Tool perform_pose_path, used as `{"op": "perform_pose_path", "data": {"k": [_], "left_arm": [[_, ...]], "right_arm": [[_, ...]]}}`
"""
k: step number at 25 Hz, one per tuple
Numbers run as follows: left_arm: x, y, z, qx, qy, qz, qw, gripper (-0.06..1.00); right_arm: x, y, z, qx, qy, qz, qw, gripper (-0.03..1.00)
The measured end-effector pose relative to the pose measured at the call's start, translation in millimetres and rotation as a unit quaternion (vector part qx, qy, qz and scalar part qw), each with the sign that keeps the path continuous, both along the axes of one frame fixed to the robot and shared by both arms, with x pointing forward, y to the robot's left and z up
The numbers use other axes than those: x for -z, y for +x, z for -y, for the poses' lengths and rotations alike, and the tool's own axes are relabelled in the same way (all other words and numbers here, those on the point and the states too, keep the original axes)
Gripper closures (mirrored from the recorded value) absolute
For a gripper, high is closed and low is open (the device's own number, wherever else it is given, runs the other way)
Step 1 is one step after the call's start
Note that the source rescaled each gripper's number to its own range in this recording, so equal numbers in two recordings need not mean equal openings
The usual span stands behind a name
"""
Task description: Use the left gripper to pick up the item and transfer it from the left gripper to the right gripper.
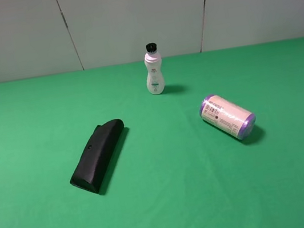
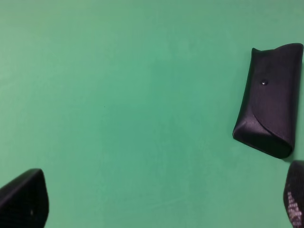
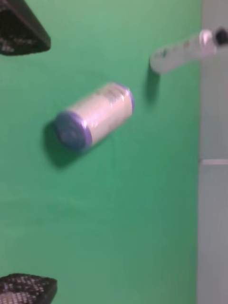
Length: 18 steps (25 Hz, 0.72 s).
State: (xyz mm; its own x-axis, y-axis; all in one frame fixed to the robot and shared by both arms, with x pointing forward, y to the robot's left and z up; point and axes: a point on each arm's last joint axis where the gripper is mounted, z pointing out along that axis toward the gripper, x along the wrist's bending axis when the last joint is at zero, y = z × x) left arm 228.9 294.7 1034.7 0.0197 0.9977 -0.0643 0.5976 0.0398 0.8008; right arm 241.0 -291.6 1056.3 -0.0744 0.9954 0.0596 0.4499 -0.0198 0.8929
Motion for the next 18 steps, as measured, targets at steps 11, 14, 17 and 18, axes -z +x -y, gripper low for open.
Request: {"op": "perform_pose_path", "data": {"k": [11, 14, 17, 18], "left_arm": [[0.0, 0.0, 0.0, 0.0, 0.0, 0.0, 1.0, -0.06], [0.0, 0.0, 0.0, 0.0, 0.0, 0.0, 1.0, -0.06], [0.0, 0.0, 0.0, 0.0, 0.0, 0.0, 1.0, -0.06], [0.0, 0.0, 0.0, 0.0, 0.0, 0.0, 1.0, -0.06]], "right_arm": [[0.0, 1.0, 0.3, 0.06, 0.0, 0.0, 0.998, -0.03], [0.0, 1.0, 0.3, 0.06, 0.0, 0.0, 0.998, -0.03], [-0.1, 1.0, 0.3, 0.06, 0.0, 0.0, 0.998, -0.03], [-0.1, 1.0, 0.3, 0.06, 0.0, 0.0, 0.998, -0.03]]}}
